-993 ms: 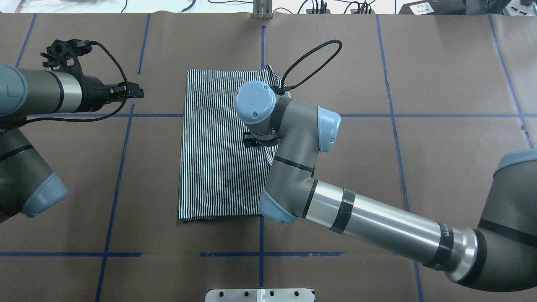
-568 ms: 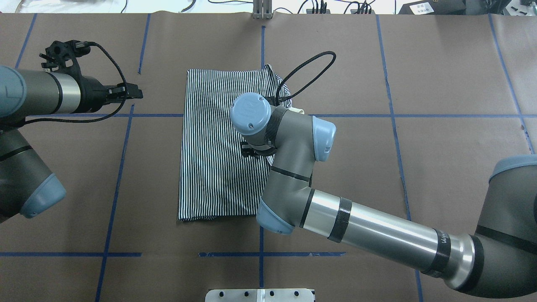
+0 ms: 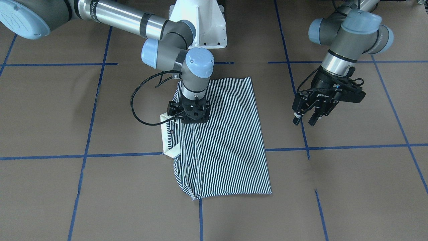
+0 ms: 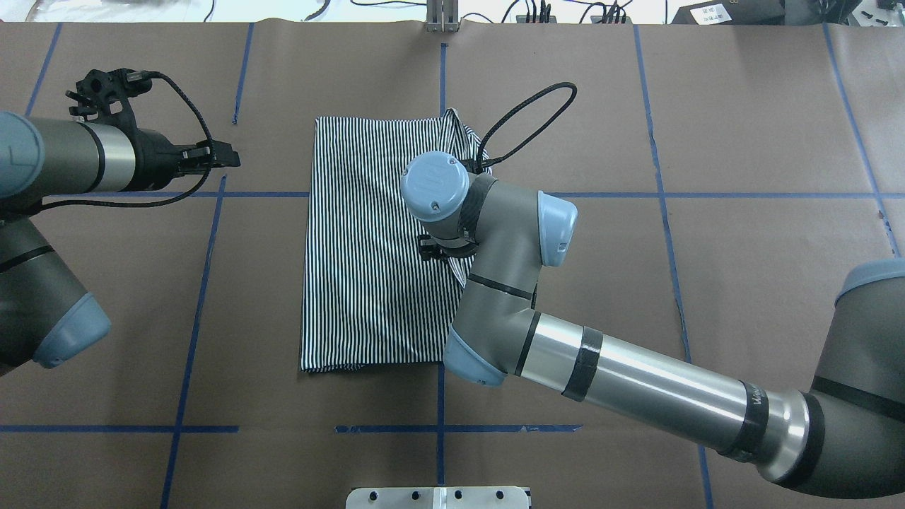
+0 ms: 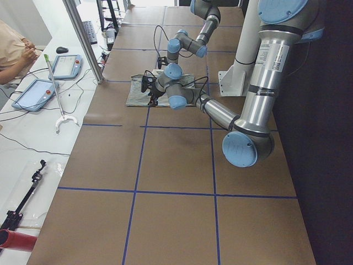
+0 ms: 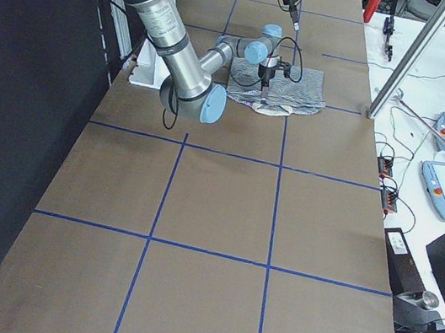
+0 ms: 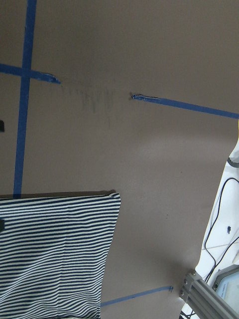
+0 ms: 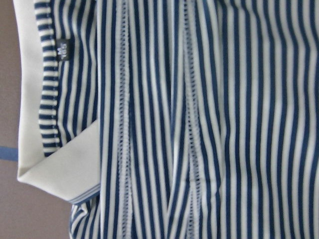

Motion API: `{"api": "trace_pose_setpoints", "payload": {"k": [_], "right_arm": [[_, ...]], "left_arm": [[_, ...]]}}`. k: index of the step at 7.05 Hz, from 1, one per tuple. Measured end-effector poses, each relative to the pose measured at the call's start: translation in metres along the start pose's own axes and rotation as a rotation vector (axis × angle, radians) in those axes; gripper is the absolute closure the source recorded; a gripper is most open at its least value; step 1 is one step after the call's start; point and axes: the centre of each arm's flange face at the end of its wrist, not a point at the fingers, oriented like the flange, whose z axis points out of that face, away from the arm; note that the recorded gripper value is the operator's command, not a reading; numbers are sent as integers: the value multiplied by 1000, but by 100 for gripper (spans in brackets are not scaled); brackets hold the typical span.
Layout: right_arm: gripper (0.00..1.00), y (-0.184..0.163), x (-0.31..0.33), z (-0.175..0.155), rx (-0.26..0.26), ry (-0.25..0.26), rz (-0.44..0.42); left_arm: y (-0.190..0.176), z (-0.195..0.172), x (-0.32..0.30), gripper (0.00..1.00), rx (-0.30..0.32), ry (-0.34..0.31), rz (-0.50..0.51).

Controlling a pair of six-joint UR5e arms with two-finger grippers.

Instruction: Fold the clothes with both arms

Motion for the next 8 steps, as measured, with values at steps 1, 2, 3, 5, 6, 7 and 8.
{"api": "trace_pose_setpoints", "payload": {"k": [1,2,3,5,6,7,8], "right_arm": [[0,-6,12,3,0,6,-3],[0,-13,31,3,-3,3,-5],[0,-17,60,3,-6,-4,-16],[0,-14,119,9,-3,3,-60],[0,-15,137,14,-4,16,-74],[0,-20,143,13,1,20,-85],[0,-31,134,3,16,10,-83]], "left_arm": [[0,0,0,34,0,-1,-1],[0,1,-1,34,-1,-2,-2],[0,3,-2,34,-1,-3,-2],[1,4,-4,34,-1,-4,-2],[1,5,-4,34,-1,-3,-2],[1,4,-3,34,-1,-2,-2],[1,3,-2,34,0,0,-1]]}}
